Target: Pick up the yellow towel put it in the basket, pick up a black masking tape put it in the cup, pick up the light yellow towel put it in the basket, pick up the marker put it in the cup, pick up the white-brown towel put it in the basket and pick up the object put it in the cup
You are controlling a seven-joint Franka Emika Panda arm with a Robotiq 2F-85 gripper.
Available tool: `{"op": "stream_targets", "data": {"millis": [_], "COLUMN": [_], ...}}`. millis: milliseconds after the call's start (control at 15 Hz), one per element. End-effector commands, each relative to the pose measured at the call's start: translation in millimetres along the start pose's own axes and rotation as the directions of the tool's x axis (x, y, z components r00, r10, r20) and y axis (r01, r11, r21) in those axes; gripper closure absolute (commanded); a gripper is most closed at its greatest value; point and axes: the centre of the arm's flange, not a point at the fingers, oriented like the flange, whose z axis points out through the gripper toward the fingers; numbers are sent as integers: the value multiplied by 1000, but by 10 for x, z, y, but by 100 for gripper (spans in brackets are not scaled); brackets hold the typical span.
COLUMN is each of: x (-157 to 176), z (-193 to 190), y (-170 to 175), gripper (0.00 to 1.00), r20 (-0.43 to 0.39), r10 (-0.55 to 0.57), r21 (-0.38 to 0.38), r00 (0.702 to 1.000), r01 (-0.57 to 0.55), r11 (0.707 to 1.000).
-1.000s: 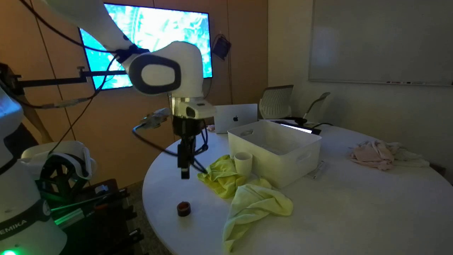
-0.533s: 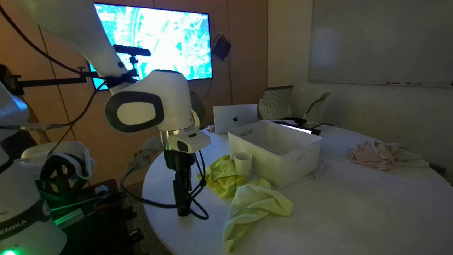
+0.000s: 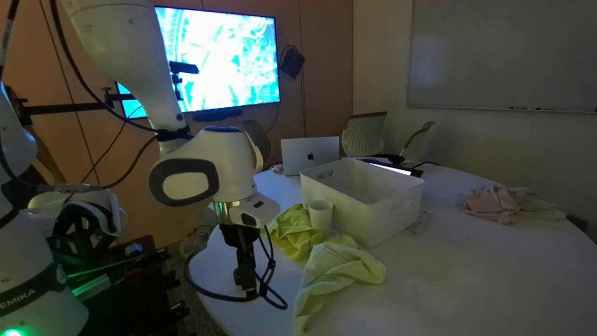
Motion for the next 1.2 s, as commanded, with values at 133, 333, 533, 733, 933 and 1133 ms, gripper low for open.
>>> {"op": "stream_targets", "data": {"millis": [133,333,533,733,933,1133], "x": [-368,-400,-410,-428,-417,-396], "z": [225,258,289,289,304,320], "y": [-247,-378,-476,-572,-678,-753], "gripper": [0,0,0,0,0,0], "r20": [38,52,64,64,58,59], "r10": [-106,-148,-192,-234,-266,-286], "r21": [46,50,61,76,80,81], "r00": [994,988,979,970,962,956], "r01": [105,146,188,230,261,281], "r11": [993,988,980,970,962,956]}}
